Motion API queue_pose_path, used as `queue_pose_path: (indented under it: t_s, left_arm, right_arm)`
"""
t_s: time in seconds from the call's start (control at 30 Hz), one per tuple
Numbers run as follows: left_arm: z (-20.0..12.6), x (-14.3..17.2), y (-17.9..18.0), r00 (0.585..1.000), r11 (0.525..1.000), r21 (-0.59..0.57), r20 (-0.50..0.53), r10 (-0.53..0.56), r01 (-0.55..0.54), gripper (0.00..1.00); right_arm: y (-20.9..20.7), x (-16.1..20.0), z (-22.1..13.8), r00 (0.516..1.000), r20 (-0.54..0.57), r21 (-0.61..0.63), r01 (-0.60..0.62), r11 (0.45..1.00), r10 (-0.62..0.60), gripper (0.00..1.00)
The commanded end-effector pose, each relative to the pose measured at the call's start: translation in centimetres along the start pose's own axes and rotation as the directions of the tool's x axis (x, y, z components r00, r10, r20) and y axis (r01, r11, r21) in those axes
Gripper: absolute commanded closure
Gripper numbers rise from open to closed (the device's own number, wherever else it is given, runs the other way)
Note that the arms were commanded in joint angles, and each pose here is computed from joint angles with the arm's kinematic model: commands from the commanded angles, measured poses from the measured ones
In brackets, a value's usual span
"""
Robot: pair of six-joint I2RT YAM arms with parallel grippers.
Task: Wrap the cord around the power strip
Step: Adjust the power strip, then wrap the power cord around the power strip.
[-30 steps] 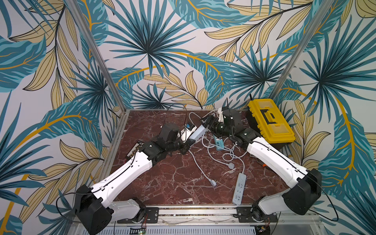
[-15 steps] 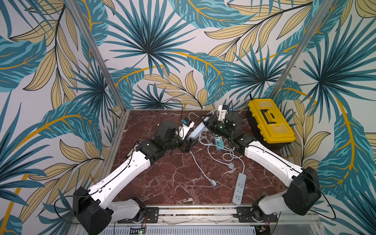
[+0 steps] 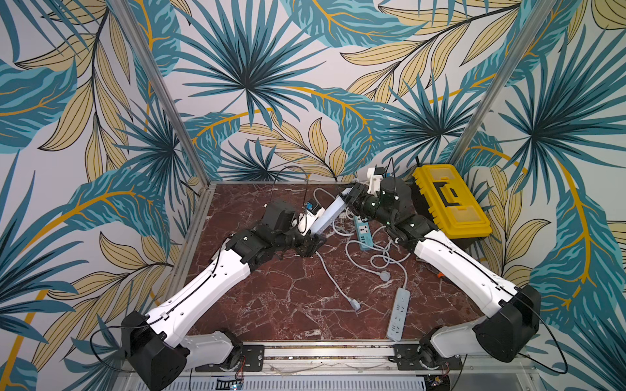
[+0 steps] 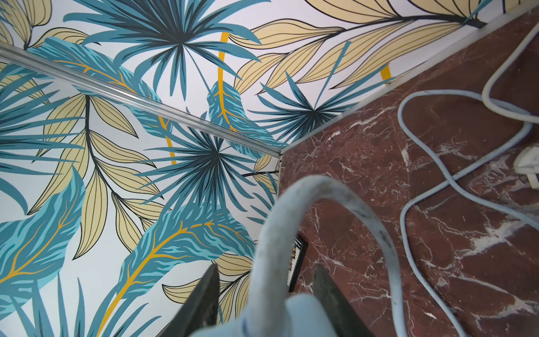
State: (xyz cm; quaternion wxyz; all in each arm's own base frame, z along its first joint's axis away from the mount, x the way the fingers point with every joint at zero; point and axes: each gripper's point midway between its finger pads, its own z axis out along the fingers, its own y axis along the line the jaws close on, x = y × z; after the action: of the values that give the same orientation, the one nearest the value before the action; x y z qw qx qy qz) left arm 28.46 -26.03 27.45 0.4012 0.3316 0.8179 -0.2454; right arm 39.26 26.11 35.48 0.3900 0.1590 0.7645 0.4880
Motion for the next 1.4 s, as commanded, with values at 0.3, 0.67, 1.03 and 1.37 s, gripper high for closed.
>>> queue_pose_path:
  t_s: [0.3,0.67,1.03,1.37]
  left_arm:
    - [-0.8,-2.0,1.2,0.999,0.995,-0.092,0.031,0.034,-0.031,1.00]
    - [-4.4,-6.3,1.6,0.982,0.989,-0.012,0.119,-0.146,0.149,1.00]
    - [-7.0,-9.2,-1.6,0.976,0.979,0.137,0.140,-0.169,0.150,1.00]
    - [-8.5,-10.1,-2.1,0.966,0.971,0.161,0.164,-0.200,0.174,1.00]
  right_arm:
    - [4.1,-1.3,-1.6,1.000,0.003,-0.090,-0.014,0.996,0.014,0.51]
    - [-5.5,-0.4,-7.7,0.803,0.001,0.218,0.582,0.783,-0.596,0.06]
    - [-8.5,2.6,-1.4,0.514,0.024,0.133,0.848,0.513,-0.857,0.09]
    - [-10.9,0.6,7.2,0.441,0.074,0.239,0.863,0.445,-0.894,0.53]
